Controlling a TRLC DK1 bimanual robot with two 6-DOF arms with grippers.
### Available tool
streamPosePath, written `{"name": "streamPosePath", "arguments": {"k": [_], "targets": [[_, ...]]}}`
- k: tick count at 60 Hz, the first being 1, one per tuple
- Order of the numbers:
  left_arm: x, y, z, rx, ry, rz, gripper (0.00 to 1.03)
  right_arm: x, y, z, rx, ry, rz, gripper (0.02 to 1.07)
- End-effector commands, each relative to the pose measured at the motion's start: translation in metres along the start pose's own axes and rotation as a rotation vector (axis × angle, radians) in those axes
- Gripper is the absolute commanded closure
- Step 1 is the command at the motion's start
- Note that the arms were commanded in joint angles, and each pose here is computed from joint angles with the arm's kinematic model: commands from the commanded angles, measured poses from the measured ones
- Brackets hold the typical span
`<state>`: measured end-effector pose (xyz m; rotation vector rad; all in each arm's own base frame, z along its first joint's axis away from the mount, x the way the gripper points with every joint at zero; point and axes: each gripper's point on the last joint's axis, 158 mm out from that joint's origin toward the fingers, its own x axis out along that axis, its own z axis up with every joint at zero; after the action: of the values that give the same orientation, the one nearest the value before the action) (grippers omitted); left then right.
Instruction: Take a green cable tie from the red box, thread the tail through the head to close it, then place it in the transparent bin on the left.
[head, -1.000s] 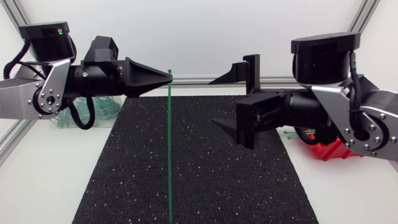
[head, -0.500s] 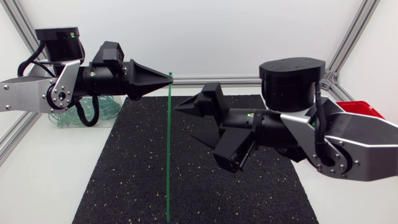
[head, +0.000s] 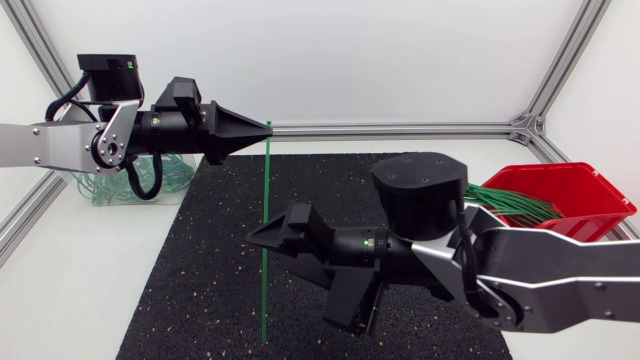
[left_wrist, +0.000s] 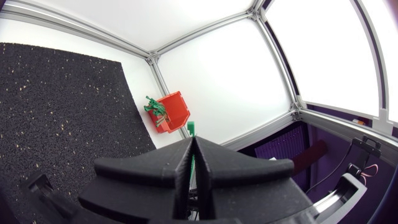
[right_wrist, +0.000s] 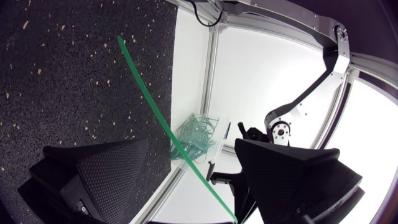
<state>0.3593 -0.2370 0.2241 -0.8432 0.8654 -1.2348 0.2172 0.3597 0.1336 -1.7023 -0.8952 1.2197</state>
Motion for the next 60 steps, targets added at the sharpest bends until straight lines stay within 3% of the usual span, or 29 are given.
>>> {"name": "streamPosePath", "arguments": {"k": [1,9,21,34,40,45,60], "targets": [[-0.004,-0.001,0.014,-0.041,-0.004,-0.006,1.00,0.003,0.014,0.016,-0.031,-0.055,0.002,0.12],[-0.003,0.011,0.018,-0.128,-0.006,0.000,1.00,0.007,0.026,0.032,-0.032,-0.104,-0.011,0.16],[-0.005,0.009,0.023,-0.140,-0.014,0.000,1.00,0.012,0.037,0.043,-0.041,-0.133,-0.034,0.17],[-0.007,0.010,0.024,-0.146,-0.016,0.001,1.00,0.011,0.040,0.047,-0.041,-0.137,-0.037,0.65],[-0.007,0.010,0.024,-0.146,-0.016,0.001,1.00,0.011,0.039,0.047,-0.043,-0.131,-0.045,0.67],[-0.007,0.009,0.024,-0.146,-0.015,0.000,1.00,0.011,0.039,0.050,-0.048,-0.136,-0.046,0.81],[-0.007,0.006,0.021,-0.143,-0.013,-0.002,1.00,0.011,0.042,0.053,-0.052,-0.126,-0.035,0.83]]}}
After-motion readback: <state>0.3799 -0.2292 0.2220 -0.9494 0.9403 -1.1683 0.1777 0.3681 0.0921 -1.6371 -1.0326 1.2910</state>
